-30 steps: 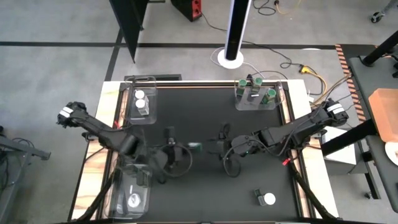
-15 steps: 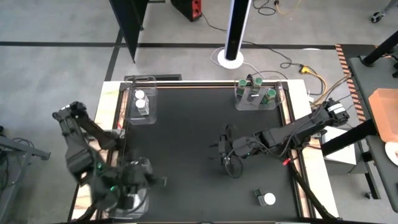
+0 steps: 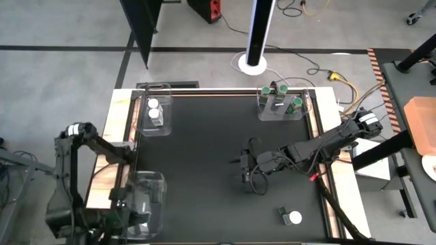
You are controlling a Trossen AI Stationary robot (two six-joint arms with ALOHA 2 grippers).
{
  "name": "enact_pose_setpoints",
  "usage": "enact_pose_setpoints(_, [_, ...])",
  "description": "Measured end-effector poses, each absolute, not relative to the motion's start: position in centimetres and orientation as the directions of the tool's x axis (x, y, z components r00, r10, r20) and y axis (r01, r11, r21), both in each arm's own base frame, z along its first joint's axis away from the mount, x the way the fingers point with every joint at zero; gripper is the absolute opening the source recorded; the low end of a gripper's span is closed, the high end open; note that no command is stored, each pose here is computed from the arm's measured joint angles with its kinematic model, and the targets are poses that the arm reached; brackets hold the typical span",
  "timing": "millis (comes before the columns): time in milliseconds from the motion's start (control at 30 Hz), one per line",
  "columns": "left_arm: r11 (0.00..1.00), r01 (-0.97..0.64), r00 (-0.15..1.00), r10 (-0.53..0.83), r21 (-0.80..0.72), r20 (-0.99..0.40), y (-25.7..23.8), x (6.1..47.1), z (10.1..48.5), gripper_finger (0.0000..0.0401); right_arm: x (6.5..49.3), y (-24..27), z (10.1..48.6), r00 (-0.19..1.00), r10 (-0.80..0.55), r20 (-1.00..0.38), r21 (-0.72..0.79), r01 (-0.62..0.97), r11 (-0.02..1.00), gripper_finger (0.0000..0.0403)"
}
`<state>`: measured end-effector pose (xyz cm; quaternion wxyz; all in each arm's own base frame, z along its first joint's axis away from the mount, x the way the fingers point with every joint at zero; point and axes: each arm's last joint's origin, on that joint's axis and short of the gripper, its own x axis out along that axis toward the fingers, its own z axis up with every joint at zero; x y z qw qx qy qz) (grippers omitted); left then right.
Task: Sort spices by type
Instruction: Put the top black seasoning can into the bottom left transparent bin
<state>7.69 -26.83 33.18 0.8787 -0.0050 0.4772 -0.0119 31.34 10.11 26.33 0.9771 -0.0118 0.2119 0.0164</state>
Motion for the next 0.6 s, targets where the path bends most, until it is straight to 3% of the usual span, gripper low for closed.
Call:
enact_pose_setpoints(267, [0.996,-0.058,0.51,0.082,0.061,-0.856,-27.9,7.3,29.3,0.0119,31.4,10.2,26.5,0.92,0.033,-0.39,-0.008,-0.039,0.999,0.0216])
enact_pose_setpoints(600, [0.99,-0.109,0.557,0.132,0.086,-0.82,-26.6,7.7,27.6,0.0119,31.3,10.6,26.6,0.925,0.047,-0.377,-0.034,-0.064,0.997,0.0217])
